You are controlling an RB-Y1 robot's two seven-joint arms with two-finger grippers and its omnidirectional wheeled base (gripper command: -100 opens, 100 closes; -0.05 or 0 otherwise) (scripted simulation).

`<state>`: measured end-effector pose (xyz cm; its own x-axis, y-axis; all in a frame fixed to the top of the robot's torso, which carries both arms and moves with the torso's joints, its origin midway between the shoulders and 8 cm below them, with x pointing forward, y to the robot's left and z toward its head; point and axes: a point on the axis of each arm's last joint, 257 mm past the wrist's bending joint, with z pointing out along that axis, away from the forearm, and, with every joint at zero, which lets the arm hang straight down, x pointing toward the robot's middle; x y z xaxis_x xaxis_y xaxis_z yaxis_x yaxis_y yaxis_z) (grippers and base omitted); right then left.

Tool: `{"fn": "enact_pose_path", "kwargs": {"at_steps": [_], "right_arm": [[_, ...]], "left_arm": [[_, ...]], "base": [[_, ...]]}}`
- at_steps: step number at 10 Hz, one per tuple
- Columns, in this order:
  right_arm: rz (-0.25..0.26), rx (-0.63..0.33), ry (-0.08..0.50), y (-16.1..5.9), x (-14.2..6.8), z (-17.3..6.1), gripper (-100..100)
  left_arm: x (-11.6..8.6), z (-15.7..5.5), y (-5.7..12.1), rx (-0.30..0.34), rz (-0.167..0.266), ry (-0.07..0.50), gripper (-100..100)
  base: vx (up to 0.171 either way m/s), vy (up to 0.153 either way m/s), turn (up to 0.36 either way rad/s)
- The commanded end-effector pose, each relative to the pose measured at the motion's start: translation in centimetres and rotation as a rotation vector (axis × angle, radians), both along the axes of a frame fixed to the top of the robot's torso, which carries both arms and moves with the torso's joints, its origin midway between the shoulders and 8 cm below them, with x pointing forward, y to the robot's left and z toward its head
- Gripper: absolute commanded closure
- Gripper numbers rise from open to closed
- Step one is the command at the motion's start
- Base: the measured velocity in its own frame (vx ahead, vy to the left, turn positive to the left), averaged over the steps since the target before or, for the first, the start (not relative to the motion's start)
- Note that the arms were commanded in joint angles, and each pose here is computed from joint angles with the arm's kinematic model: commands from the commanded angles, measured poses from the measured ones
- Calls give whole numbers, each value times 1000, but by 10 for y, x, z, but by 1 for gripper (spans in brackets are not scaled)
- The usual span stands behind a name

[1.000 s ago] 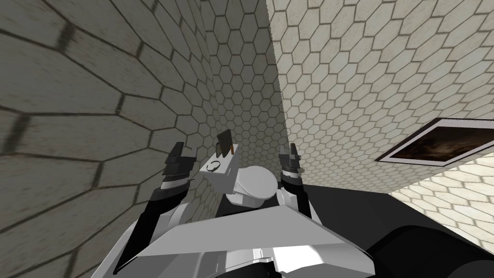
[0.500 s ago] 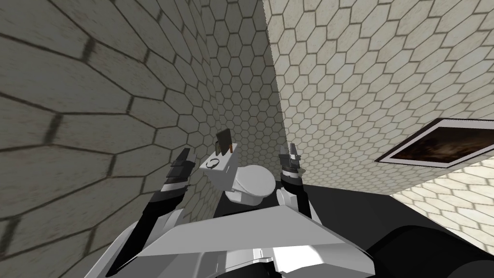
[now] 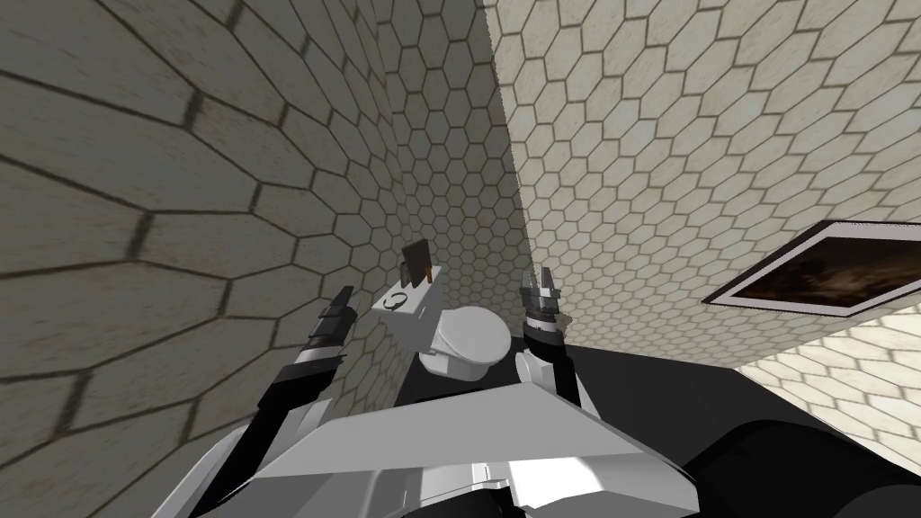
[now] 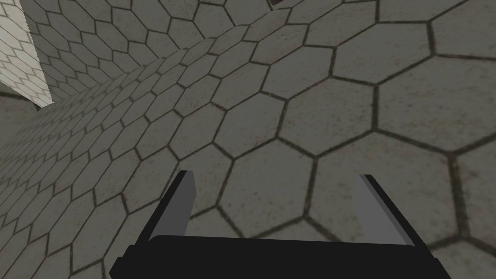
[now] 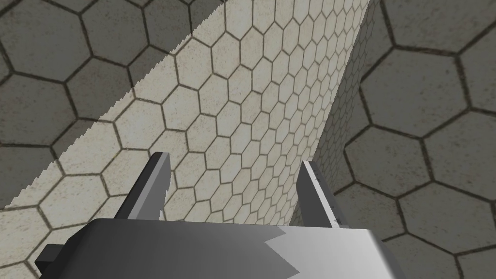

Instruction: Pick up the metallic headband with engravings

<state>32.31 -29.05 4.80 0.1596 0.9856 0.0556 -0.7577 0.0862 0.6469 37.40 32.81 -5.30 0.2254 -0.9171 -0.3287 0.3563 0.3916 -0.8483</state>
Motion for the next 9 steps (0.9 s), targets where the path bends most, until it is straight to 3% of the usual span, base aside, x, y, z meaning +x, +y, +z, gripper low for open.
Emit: {"fn": "enact_pose_path", "kwargs": {"at_steps": [1, 6, 9], "right_arm": [[0, 0, 0, 0, 0, 0, 0], [0, 0, 0, 0, 0, 0, 0], [0, 0, 0, 0, 0, 0, 0]], "left_arm": [[3, -13, 12, 8, 33, 48, -100], [12, -75, 57, 51, 151, 232, -100], [18, -96, 71, 77, 188, 295, -100]], "base": [[-31, -50, 28], [-3, -73, 55], [47, -91, 37]]}}
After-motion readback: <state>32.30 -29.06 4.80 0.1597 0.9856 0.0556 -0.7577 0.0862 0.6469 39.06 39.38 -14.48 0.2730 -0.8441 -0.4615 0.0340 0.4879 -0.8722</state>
